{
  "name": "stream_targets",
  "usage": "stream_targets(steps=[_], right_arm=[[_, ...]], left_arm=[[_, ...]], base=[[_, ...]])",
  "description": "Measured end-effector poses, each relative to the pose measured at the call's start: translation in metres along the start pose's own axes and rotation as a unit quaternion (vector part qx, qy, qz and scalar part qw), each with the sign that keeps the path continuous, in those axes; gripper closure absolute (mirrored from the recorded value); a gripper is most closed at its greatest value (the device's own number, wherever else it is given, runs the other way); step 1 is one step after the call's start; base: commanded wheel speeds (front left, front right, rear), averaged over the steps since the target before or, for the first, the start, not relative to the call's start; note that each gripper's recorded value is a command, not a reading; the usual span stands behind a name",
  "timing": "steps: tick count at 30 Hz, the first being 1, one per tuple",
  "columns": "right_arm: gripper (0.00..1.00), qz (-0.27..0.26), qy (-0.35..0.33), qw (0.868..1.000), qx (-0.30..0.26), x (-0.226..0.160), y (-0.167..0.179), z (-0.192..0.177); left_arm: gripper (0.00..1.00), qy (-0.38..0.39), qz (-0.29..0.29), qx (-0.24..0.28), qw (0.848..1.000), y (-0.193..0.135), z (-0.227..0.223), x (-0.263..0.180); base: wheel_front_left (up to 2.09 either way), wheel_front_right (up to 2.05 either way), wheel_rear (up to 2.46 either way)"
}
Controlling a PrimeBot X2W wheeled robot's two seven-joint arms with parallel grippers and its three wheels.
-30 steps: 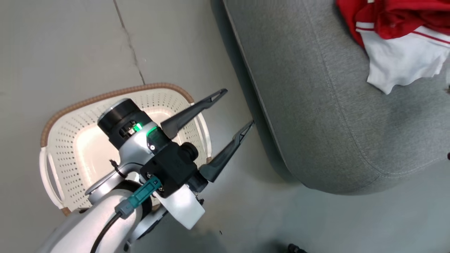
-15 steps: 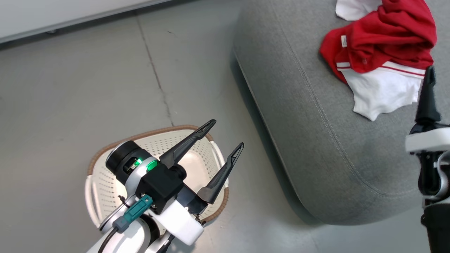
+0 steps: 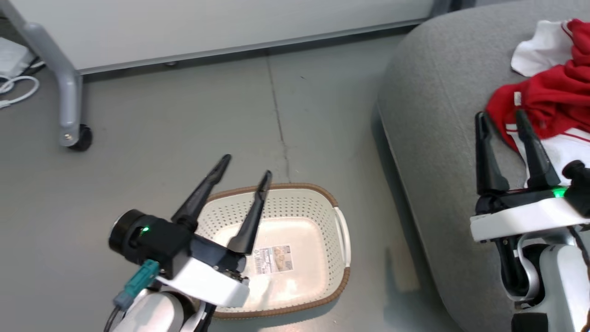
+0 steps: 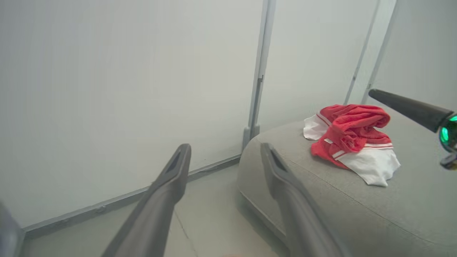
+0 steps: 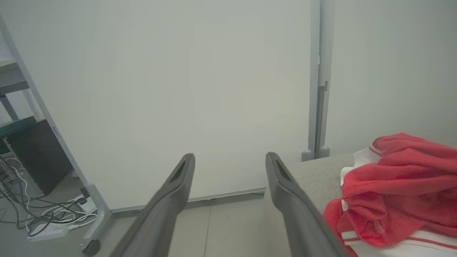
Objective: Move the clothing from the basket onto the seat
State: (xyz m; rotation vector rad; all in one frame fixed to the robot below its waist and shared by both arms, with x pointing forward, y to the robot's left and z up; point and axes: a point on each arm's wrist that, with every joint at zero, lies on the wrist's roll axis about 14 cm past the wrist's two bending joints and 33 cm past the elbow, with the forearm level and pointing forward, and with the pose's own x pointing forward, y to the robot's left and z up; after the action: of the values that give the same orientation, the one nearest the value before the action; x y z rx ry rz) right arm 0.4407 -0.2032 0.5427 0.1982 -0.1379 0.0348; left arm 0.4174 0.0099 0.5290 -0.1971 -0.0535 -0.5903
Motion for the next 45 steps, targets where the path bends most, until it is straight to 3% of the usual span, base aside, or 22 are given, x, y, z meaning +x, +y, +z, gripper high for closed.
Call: stream_targets(steps=[8, 18, 24, 45], right_arm=[[0.00, 0.052, 0.009, 0.999, 0.005, -0.004, 0.043, 0.002], [0.00, 0.067, 0.030, 0.997, 0.001, -0.017, 0.058, -0.004], [0.00, 0.057, 0.043, 0.997, -0.002, -0.029, 0.052, -0.008], [0.00, 0.040, 0.059, 0.997, -0.015, -0.065, 0.042, -0.006]], left_arm=[[0.00, -0.048, 0.148, -0.002, 0.988, 0.060, 0.027, -0.037], [0.00, -0.080, 0.251, -0.005, 0.965, 0.100, 0.045, -0.082], [0.00, -0.073, 0.273, -0.003, 0.959, 0.103, 0.040, -0.101], [0.00, -0.020, 0.268, 0.035, 0.963, 0.096, 0.016, -0.133]], base=[[0.00, 0.00, 0.00], [0.00, 0.00, 0.00], [0.00, 0.00, 0.00], [0.00, 0.00, 0.00]])
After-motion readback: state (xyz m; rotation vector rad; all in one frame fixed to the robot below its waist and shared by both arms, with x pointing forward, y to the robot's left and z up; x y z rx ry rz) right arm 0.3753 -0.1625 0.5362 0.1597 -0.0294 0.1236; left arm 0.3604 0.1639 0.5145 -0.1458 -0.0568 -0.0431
